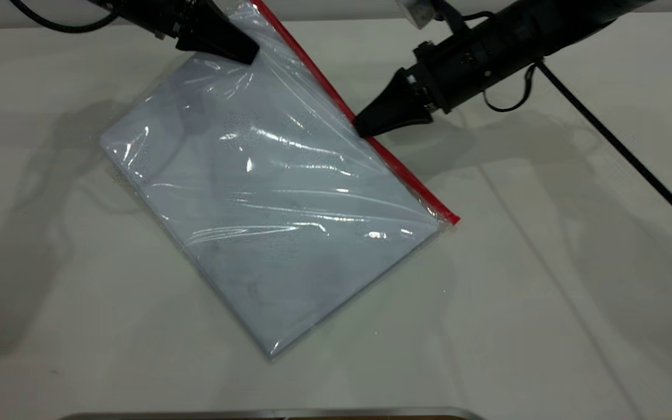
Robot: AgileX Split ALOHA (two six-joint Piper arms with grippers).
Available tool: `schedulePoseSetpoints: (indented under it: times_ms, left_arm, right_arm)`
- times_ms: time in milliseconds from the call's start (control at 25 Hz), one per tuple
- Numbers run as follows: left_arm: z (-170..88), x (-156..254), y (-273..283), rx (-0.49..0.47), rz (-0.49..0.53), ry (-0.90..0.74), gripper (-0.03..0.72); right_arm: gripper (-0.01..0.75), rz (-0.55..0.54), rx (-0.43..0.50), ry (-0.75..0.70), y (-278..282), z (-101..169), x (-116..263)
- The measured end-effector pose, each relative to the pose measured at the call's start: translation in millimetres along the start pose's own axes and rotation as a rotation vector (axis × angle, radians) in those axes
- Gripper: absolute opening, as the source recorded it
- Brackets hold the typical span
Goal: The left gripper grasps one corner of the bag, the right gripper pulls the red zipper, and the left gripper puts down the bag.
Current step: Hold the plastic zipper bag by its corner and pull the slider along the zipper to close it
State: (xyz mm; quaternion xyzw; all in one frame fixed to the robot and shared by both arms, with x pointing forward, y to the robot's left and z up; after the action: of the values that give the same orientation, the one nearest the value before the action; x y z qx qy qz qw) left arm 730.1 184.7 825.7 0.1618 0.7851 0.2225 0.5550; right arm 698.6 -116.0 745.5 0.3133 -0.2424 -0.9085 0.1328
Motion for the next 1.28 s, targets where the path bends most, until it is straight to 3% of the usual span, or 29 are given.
schedulePoseSetpoints:
  times_ms: [520, 960, 1080, 1280]
  left_arm:
    - [7, -3, 2, -0.067, -0.017, -0.011, 0.050]
    - [7, -4, 3, -0.066, -0.029, -0.010, 0.050]
    - [6, -4, 6, -0.053, -0.031, -0.008, 0.050]
    - [5, -2, 9, -0.048, -0.003, 0.020, 0.051]
  right_arm:
    - [0.041, 0.333, 0.162, -0.124, 24, -24, 43]
    - [0.068, 0.379, 0.214, -0.171, 32, -24, 38]
    - [0.121, 0.354, 0.247, -0.154, 38, -25, 23]
    - [0.308, 0.316, 0.323, -0.117, 52, -25, -4]
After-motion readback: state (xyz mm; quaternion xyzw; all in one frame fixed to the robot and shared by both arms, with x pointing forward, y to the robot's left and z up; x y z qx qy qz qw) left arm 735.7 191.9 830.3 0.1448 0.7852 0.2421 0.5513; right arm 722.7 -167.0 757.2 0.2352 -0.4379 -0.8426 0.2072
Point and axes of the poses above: a point on each arm's last joint axis where the gripper is mounted, y pointing back along that axis away from the gripper, z along the wrist's bending axis when the last joint is at zero, x = y × z, the point moved 2 cm from there along -y, pointing out along that axis toward the gripper, and after that the axes turned 3 degrees about -y, right-handed, at the moved point
